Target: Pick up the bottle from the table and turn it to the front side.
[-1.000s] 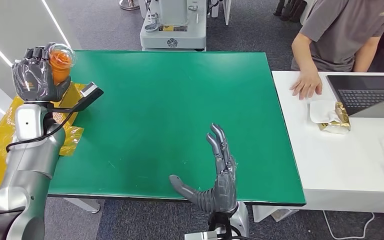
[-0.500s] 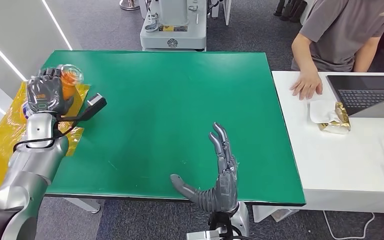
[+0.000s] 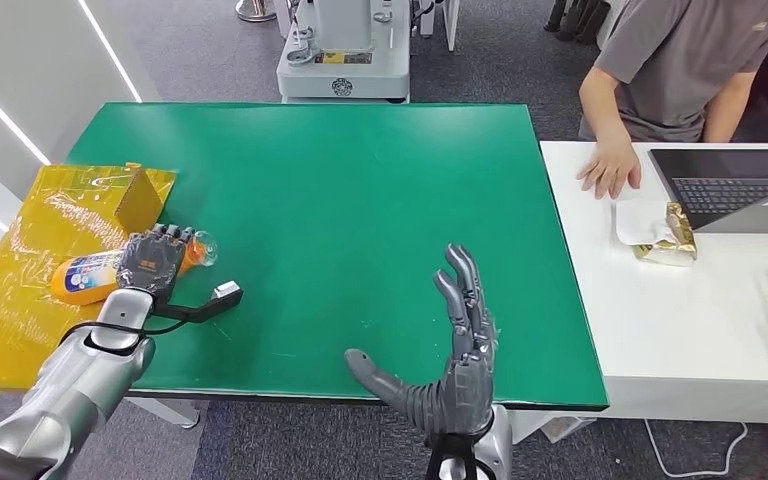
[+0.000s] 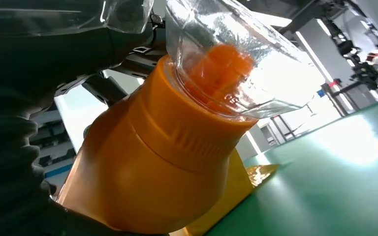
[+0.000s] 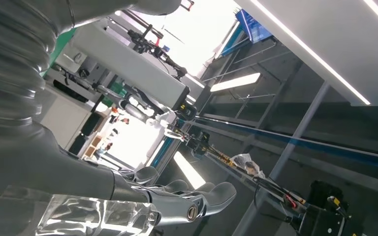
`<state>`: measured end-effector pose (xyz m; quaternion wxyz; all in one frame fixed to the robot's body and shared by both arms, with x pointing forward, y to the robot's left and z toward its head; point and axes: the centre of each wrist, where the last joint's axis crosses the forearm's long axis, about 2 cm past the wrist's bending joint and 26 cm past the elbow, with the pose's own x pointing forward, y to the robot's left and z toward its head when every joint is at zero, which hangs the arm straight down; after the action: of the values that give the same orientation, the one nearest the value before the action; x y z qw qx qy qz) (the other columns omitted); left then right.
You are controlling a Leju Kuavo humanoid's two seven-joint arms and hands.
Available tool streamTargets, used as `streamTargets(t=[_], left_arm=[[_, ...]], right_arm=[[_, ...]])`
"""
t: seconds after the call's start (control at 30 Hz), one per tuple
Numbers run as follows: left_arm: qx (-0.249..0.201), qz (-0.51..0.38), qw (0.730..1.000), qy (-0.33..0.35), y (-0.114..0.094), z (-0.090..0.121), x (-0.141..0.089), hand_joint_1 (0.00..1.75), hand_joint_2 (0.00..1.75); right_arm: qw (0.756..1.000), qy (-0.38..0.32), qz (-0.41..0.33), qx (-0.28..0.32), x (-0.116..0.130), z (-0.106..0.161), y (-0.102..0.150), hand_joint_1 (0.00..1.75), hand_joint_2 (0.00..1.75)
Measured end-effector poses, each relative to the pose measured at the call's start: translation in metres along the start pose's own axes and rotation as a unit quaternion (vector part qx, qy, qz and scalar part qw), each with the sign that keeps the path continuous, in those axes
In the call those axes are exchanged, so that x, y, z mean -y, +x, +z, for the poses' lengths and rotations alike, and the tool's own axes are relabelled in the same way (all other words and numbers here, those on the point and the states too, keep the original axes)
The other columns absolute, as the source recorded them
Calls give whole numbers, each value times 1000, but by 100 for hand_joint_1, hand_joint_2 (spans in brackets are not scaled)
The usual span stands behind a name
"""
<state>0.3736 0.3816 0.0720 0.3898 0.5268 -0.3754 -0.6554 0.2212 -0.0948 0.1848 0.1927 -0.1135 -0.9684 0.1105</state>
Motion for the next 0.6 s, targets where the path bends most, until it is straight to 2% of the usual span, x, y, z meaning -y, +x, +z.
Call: streamTargets(t=[0.43, 0.47, 0.57, 0.6], left_arm=[[38, -52, 998, -29, 7, 5, 8, 175, 175], [39, -53, 997, -29, 7, 5, 8, 164, 175], [42, -57, 997, -29, 9, 5, 8, 34, 175], [42, -57, 997, -29, 10, 5, 9, 0, 175]], right_arm=[[1000, -7, 5, -4, 2, -1, 0, 0, 175], [1000, -7, 5, -4, 2, -1, 0, 0, 175], [1000, -7, 6, -3, 2, -1, 0, 0, 175], [1000, -8, 6, -3, 3, -1, 0, 0, 175]])
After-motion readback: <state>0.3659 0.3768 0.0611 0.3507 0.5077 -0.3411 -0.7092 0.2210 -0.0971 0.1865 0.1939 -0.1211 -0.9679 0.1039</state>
